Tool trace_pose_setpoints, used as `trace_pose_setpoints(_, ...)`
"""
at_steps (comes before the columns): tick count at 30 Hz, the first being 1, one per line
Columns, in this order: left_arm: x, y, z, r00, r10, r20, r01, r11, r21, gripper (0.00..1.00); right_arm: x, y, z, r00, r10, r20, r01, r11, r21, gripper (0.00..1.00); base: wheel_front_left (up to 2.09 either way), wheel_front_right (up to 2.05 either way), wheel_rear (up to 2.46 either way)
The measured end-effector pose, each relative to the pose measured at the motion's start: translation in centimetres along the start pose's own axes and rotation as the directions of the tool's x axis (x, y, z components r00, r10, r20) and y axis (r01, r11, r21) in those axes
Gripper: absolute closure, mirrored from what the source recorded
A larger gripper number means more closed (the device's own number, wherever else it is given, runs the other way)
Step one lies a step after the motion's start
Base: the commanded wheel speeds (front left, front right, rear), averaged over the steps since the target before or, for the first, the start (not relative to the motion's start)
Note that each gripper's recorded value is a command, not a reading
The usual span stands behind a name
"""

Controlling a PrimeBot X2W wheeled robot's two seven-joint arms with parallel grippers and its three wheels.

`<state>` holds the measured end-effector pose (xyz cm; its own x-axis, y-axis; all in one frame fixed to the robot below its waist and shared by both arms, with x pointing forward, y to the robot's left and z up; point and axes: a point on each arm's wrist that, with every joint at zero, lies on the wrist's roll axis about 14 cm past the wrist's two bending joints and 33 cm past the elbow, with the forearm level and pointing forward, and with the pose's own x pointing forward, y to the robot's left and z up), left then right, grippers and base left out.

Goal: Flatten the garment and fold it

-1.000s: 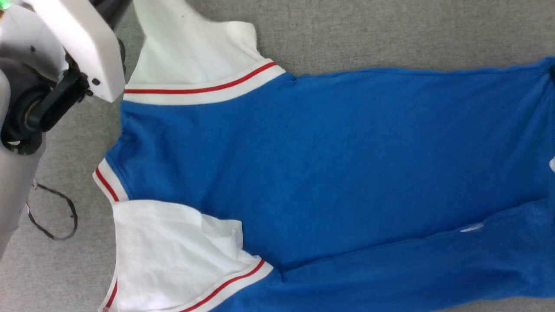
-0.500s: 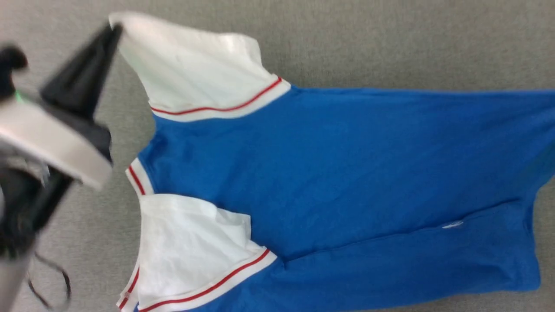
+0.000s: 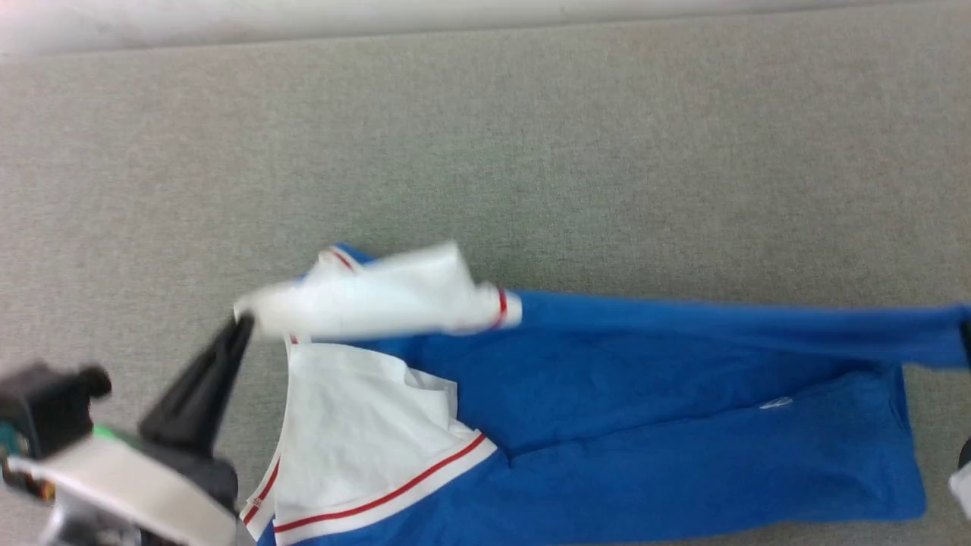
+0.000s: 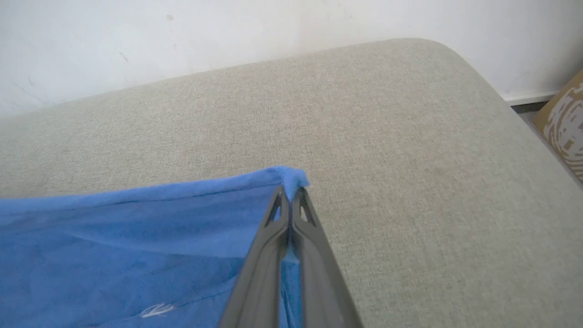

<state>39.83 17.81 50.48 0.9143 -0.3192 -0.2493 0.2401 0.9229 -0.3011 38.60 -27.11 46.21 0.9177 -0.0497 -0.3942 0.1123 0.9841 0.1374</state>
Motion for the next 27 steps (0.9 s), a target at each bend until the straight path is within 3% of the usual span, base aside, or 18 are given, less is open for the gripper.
trace_pose_setpoints(9, -4.1, 0.2, -5.8, 0.981, 0.042, -0.191, -0.068, 0.989, -0.130, 1.00, -1.9, -0.8, -4.4, 0.993, -0.029, -0.113, 0.033, 0.999, 0.031, 1.00, 0.00, 0.00, 0.00)
trace_pose_setpoints(20, -4.5, -0.4, -11.1, 0.934, 0.032, -0.357, -0.095, 0.982, -0.163, 1.00, -2.7, -0.7, -7.6, 0.980, -0.033, -0.198, 0.041, 0.998, 0.038, 0.98, 0.00, 0.00, 0.00)
trace_pose_setpoints(21, -4.4, -0.4, -11.4, 0.932, 0.033, -0.361, -0.099, 0.981, -0.165, 1.00, -2.8, -0.7, -7.9, 0.978, -0.033, -0.206, 0.041, 0.998, 0.037, 0.71, 0.00, 0.00, 0.00)
trace_pose_setpoints(22, -4.3, -0.4, -11.6, 0.931, 0.036, -0.363, -0.103, 0.981, -0.167, 1.00, -2.9, -0.9, -8.2, 0.976, -0.039, -0.213, 0.047, 0.998, 0.034, 0.00, 0.00, 0.00, 0.00)
trace_pose_setpoints(24, -3.8, -0.3, -11.5, 0.939, 0.045, -0.341, -0.110, 0.978, -0.174, 1.00, -3.0, -1.2, -8.5, 0.975, -0.050, -0.217, 0.058, 0.998, 0.031, 0.00, 0.00, 0.00, 0.00)
trace_pose_setpoints(25, -3.6, -0.3, -11.4, 0.943, 0.047, -0.330, -0.111, 0.978, -0.178, 0.75, -3.1, -1.2, -8.5, 0.975, -0.050, -0.215, 0.058, 0.998, 0.033, 0.00, 0.00, 0.00, 0.00)
trace_pose_setpoints(26, -3.3, -0.4, -11.1, 0.949, 0.048, -0.311, -0.110, 0.976, -0.185, 0.00, -3.1, -1.2, -8.4, 0.977, -0.049, -0.208, 0.057, 0.998, 0.034, 0.00, 0.00, 0.00, 0.00)
trace_pose_setpoints(27, -3.1, -0.4, -10.6, 0.957, 0.055, -0.284, -0.113, 0.974, -0.195, 0.00, -3.1, -1.2, -8.2, 0.979, -0.048, -0.200, 0.057, 0.998, 0.038, 0.00, 0.00, 0.00, 0.00)
